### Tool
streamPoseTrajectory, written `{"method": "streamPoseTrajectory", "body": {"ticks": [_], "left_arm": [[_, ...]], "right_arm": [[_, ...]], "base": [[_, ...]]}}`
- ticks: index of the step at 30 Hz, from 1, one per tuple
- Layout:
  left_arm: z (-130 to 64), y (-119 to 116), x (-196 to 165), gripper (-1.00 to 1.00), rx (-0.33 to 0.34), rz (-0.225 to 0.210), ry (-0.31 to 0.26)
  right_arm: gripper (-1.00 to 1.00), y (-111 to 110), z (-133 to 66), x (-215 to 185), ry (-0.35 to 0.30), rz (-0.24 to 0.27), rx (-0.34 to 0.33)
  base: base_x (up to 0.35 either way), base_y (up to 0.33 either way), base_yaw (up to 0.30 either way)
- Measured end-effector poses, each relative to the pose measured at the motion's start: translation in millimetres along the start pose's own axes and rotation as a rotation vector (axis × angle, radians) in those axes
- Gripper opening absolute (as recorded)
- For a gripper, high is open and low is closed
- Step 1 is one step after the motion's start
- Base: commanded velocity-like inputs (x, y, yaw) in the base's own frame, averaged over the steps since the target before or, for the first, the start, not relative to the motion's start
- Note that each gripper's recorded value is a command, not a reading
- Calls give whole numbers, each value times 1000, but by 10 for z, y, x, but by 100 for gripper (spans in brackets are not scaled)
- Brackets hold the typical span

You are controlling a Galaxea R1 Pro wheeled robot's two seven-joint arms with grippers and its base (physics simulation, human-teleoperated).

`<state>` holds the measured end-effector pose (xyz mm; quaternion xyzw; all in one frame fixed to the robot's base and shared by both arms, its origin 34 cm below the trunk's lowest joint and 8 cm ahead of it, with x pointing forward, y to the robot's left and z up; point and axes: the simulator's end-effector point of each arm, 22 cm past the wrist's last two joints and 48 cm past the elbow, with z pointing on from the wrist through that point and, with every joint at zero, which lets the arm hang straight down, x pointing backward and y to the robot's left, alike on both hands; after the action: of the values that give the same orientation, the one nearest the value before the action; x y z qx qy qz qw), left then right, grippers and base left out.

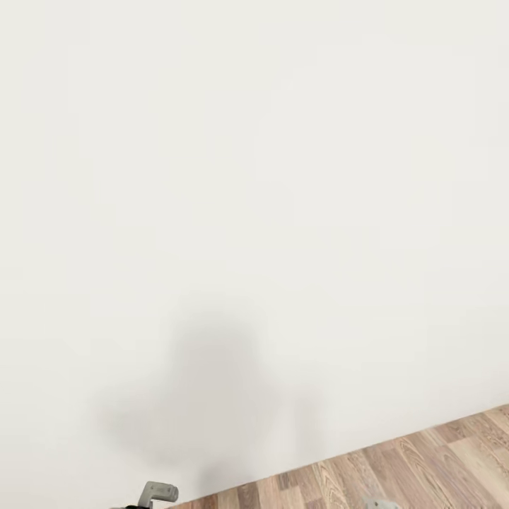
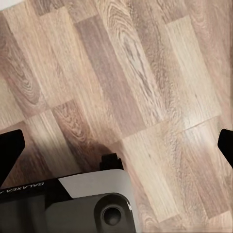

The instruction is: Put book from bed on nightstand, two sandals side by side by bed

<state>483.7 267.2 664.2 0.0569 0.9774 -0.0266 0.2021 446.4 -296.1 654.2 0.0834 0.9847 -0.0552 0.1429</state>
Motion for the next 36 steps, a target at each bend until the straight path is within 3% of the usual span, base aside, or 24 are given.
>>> {"method": "streamPoseTrajectory", "body": {"ticks": [24, 36], "left_arm": [[-1, 2, -25, 100, -1, 1, -9], [-6, 4, -152, 100, -2, 5, -63]], "right_arm": [[100, -23, 2, 3, 1, 1, 4], [100, -39, 3, -4, 0, 3, 6]], "base": [[1, 0, -296], [0, 0, -291]]}}
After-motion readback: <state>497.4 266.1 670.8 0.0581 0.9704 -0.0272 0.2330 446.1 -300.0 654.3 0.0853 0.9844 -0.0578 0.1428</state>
